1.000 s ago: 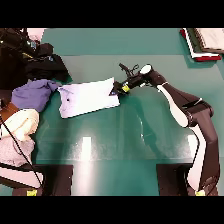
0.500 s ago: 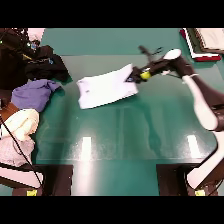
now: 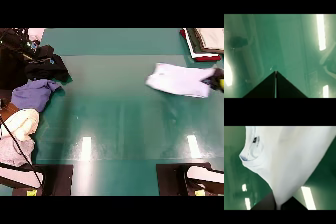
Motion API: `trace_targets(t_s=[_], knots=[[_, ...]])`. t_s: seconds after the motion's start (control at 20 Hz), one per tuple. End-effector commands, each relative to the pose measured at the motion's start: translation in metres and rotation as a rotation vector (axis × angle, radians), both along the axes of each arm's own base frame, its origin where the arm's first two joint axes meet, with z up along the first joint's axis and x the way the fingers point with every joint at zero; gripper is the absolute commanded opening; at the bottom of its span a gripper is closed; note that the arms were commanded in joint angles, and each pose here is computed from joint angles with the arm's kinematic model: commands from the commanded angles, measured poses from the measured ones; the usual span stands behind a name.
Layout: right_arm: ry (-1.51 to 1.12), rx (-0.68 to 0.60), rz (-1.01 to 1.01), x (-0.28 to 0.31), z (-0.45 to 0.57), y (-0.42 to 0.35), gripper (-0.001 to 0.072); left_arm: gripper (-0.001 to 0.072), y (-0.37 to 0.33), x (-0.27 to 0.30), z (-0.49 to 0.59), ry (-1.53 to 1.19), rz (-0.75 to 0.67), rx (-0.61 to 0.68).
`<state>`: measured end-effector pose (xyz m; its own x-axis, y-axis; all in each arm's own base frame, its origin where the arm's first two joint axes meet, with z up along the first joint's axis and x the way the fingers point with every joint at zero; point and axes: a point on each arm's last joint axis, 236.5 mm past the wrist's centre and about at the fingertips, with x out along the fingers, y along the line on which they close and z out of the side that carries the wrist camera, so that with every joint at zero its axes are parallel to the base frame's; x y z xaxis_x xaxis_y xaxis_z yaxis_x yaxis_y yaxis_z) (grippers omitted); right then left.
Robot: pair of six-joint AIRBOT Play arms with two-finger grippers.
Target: Fold the shirts.
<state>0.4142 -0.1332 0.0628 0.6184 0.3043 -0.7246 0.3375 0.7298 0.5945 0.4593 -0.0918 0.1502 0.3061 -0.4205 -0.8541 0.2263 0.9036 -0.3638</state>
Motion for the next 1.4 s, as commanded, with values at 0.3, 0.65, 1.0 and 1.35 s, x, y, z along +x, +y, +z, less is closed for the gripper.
trace_targets(t_s=[0.3, 0.65, 1.0, 1.35], knots=[[0.040, -0.095, -0.586, -0.145, -0.024, -0.151, 0.0011, 0.0023, -0.005, -0.001, 0.002, 0.006, 0.001, -0.026], [0.288, -0.333, -0.518, -0.200, -0.027, -0.178, 0.0397, 0.0023, -0.005, -0.007, 0.000, 0.024, -0.017, -0.019], [0.188, -0.372, -0.580, -0.173, 0.043, -0.189, 0.0445, 0.0023, -0.005, -0.005, 0.001, 0.009, -0.030, -0.015], [0.056, -0.261, -0.094, -0.054, 0.070, -0.023, 0.0445, 0.0023, -0.005, 0.004, 0.004, -0.031, -0.018, -0.018]])
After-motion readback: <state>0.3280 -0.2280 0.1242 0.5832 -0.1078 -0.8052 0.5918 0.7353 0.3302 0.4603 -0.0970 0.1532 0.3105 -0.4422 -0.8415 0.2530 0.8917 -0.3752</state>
